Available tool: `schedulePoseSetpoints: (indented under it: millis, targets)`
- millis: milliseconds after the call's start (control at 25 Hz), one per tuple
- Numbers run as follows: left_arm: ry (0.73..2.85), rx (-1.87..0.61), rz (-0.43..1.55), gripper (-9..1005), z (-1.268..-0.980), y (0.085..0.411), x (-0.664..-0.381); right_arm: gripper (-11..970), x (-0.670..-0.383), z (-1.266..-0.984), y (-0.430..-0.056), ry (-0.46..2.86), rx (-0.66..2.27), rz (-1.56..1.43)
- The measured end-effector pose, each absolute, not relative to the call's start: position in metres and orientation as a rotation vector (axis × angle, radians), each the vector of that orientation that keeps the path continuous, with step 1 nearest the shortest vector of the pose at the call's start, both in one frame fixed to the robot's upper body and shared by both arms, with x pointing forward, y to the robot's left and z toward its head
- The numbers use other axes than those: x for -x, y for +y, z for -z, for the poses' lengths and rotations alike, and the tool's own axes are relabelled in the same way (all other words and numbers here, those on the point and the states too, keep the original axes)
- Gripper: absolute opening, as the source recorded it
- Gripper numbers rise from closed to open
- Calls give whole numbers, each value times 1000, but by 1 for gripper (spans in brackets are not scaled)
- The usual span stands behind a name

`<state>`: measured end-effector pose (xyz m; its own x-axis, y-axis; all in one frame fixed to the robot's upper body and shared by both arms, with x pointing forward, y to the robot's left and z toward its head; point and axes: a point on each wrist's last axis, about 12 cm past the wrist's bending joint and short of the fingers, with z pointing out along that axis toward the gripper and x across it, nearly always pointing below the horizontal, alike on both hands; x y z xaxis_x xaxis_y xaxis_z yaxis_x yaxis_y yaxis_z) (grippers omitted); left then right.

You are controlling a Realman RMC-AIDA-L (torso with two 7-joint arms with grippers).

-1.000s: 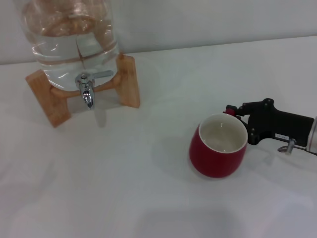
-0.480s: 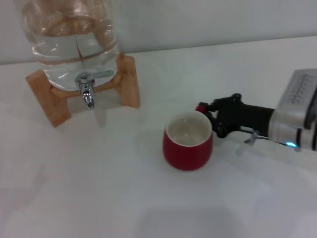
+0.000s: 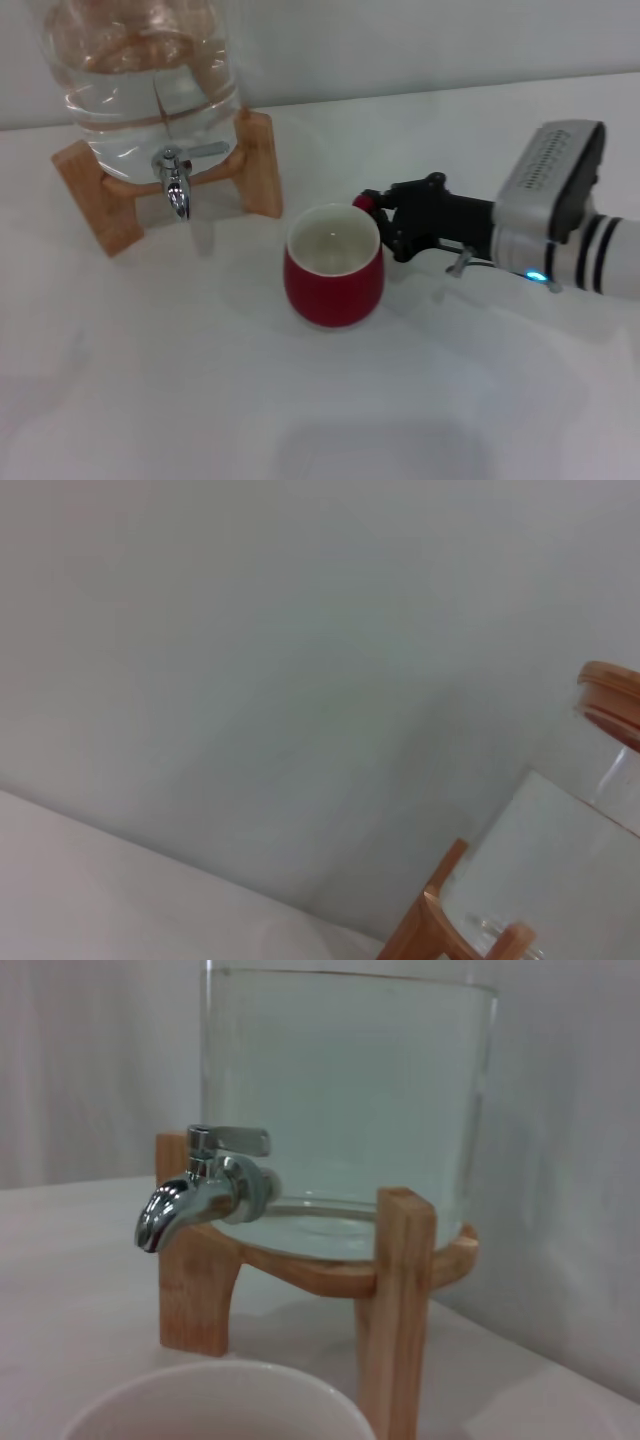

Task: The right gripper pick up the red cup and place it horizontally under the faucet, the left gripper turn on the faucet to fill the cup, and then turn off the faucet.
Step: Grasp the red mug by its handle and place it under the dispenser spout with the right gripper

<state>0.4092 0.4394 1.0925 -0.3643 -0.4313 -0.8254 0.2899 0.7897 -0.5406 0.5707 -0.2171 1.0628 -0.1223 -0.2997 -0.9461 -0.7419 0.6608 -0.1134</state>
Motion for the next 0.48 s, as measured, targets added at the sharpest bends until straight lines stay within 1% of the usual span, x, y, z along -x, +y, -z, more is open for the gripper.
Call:
schedulePoseSetpoints:
  millis: [200,480]
  targets:
    - [1794,113,754,889,-1092,440,-408,117,-572,-1066,-194,1726,864,-417]
    - [1795,114,751,889,-1092,440,-408,118,-574,-1072,-174,1741,855,-385]
